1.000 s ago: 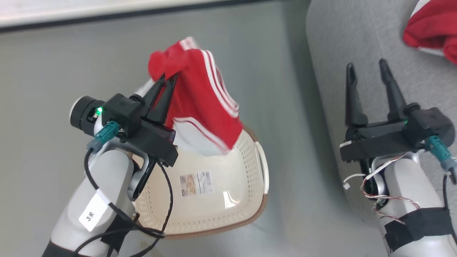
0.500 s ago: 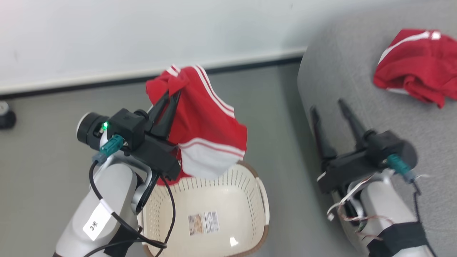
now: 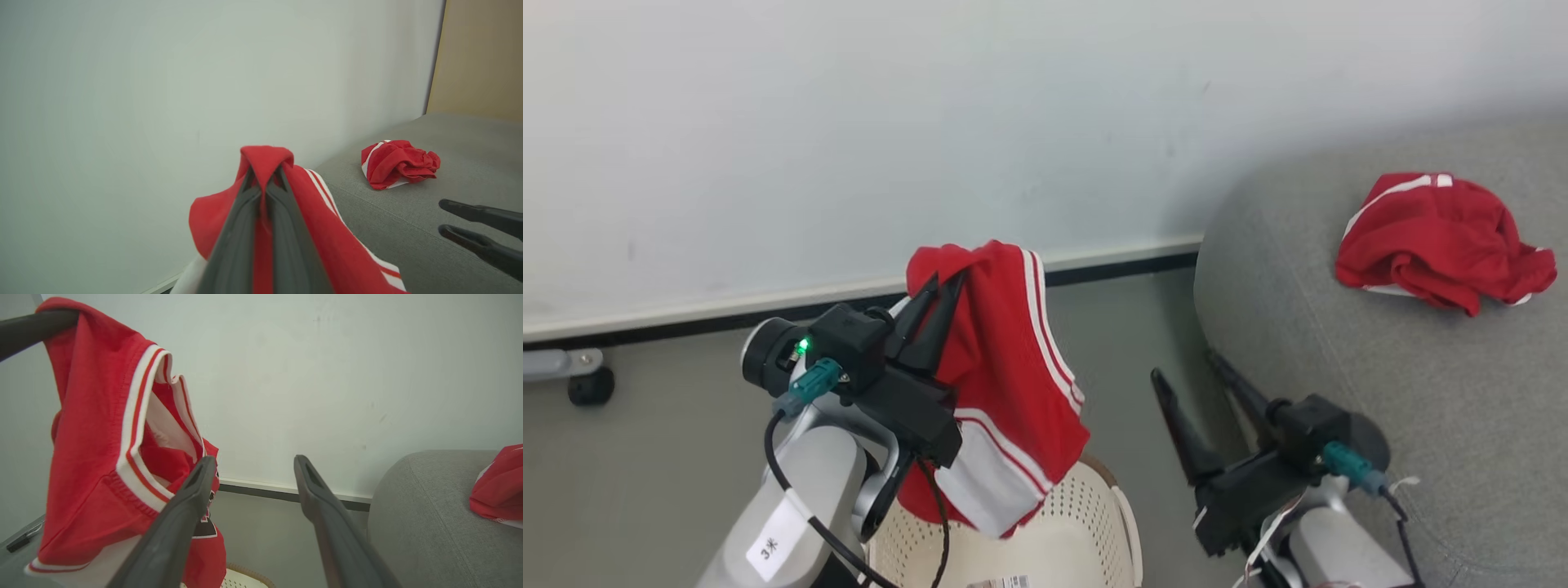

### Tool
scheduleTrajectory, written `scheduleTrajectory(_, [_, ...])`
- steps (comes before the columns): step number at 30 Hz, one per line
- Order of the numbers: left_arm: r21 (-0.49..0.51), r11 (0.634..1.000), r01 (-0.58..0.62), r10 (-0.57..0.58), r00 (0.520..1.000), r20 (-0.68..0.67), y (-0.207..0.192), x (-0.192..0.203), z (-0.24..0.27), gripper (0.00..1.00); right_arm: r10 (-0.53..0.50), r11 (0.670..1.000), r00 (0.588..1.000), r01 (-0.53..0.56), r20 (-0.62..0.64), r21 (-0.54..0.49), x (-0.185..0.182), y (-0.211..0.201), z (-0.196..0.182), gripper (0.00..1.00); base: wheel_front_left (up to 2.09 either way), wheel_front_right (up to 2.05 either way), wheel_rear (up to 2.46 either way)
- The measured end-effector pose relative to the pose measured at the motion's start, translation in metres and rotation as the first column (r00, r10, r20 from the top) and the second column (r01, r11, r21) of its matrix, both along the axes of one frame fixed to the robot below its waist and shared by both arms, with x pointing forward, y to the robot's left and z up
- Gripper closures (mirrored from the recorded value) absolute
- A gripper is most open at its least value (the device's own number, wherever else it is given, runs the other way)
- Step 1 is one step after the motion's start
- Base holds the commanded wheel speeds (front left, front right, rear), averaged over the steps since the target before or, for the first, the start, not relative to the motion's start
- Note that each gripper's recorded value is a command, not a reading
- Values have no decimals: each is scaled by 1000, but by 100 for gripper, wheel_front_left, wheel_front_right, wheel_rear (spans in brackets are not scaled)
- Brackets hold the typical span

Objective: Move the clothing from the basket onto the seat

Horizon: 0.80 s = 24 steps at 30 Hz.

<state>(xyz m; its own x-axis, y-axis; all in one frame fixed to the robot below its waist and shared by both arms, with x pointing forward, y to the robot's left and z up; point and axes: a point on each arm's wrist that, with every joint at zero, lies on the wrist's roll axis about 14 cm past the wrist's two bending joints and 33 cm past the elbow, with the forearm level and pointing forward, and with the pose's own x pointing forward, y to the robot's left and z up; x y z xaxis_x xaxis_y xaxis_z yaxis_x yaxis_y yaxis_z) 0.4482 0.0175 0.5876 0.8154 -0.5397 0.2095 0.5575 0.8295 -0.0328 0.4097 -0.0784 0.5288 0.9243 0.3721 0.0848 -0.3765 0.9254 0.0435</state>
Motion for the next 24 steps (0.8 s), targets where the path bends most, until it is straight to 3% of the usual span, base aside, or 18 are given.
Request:
scheduleTrajectory(6, [7, 1000, 13, -14, 999, 36, -5, -14, 17, 100, 111, 994, 994, -111, 17, 17, -25, 34, 7, 0, 0, 0, 0])
scheduleTrajectory(15, [13, 1000, -8, 8, 999, 42, 0, -22, 22, 100, 329, 939, 942, -333, 59, 82, -63, 101, 27, 0, 0, 0, 0])
scheduleTrajectory(24, [18, 1000, -26, 25, 999, 45, 3, -24, 27, 100, 372, 924, 928, -373, 32, 84, -73, 114, 19, 0, 0, 0, 0])
